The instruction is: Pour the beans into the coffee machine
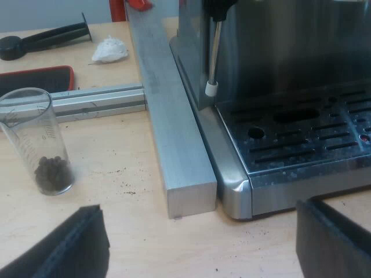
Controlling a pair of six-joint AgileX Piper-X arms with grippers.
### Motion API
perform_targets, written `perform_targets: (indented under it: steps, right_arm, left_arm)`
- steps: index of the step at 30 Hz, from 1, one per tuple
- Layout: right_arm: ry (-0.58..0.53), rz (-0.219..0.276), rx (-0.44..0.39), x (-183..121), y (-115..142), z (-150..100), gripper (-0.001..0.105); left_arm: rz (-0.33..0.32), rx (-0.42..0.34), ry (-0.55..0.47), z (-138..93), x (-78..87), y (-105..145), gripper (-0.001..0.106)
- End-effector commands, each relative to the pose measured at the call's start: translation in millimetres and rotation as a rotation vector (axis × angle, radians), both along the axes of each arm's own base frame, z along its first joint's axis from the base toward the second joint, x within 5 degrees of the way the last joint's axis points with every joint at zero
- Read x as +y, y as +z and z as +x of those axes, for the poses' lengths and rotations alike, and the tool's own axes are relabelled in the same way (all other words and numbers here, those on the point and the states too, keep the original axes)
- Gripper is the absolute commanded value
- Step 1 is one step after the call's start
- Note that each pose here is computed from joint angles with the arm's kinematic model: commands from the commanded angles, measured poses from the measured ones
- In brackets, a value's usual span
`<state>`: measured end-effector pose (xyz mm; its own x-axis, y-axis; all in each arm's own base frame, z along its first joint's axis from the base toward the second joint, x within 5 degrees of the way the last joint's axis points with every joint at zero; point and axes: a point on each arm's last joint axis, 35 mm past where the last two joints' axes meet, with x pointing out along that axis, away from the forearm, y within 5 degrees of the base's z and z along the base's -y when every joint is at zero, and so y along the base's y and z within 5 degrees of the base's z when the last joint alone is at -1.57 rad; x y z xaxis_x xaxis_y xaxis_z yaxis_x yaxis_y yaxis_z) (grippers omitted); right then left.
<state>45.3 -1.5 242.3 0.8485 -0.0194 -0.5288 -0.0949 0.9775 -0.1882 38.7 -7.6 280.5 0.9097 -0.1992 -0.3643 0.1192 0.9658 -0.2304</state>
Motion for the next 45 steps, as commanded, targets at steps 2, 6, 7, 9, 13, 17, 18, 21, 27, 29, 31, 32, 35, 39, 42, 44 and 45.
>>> perform_targets:
  steps: [2, 6, 7, 9, 13, 17, 18, 21, 27, 29, 31, 32, 35, 39, 42, 44, 45]
  right_arm:
    - [0.000, -0.002, 0.003, 0, 1, 0, 0.074]
    - [0.000, -0.002, 0.003, 0, 1, 0, 0.074]
    - [0.000, -0.002, 0.003, 0, 1, 0, 0.074]
    - [0.000, -0.002, 0.003, 0, 1, 0, 0.074]
    - [0.017, 0.007, -0.022, 1, 12, -3, 0.074]
    - [0.076, 0.035, -0.026, 3, 27, -2, 0.074]
    - [0.096, 0.040, -0.021, 4, 31, 0, 0.074]
    - [0.163, 0.046, -0.012, 7, 46, 4, 0.074]
    - [0.402, 0.100, 0.026, 20, 70, 18, 0.074]
    - [0.479, 0.118, 0.025, 26, 77, 21, 0.074]
    - [0.552, 0.135, 0.024, 31, 82, 26, 0.074]
    - [0.601, 0.146, 0.015, 36, 86, 29, 0.074]
    - [0.713, 0.174, -0.014, 46, 91, 37, 0.074]
    - [0.840, 0.197, -0.029, 62, 93, 47, 0.074]
    - [0.912, 0.200, -0.023, 74, 93, 52, 0.074]
    - [0.949, 0.201, -0.023, 80, 92, 54, 0.074]
    - [0.974, 0.203, -0.019, 85, 92, 56, 0.074]
  left_arm:
    - [-0.004, -0.011, -0.006, 2, -0.4, 3, 0.070]
    - [-0.004, -0.011, -0.006, 2, -0.4, 3, 0.070]
    - [-0.004, -0.011, -0.006, 2, -0.4, 3, 0.070]
    - [-0.004, -0.009, -0.006, 2, -0.4, 2, 0.070]
    - [-0.008, -0.029, -0.005, -2, -0.1, 11, 0.076]
    - [-0.013, -0.095, -0.002, -10, 0.7, 31, 0.079]
    - [-0.013, -0.113, 0.002, -13, 1.1, 37, 0.079]
    - [-0.017, -0.163, 0.002, -20, 1.6, 51, 0.079]
    - [-0.086, -0.095, 0.031, -5, 0.6, 66, 0.079]
    - [-0.087, -0.074, 0.061, 2, 1.0, 68, 0.079]
    - [-0.076, -0.064, 0.087, 8, 1.4, 69, 0.079]
    - [-0.091, -0.052, 0.097, 13, 1.2, 69, 0.079]
    - [-0.109, -0.009, 0.108, 23, 0.3, 67, 0.079]
    - [-0.118, 0.050, 0.136, 39, 0.2, 63, 0.079]
    - [-0.129, 0.058, 0.196, 48, 4.6, 63, 0.079]
    - [-0.130, 0.057, 0.231, 53, 9.2, 63, 0.079]
    - [-0.141, 0.063, 0.239, 56, 12.3, 62, 0.079]
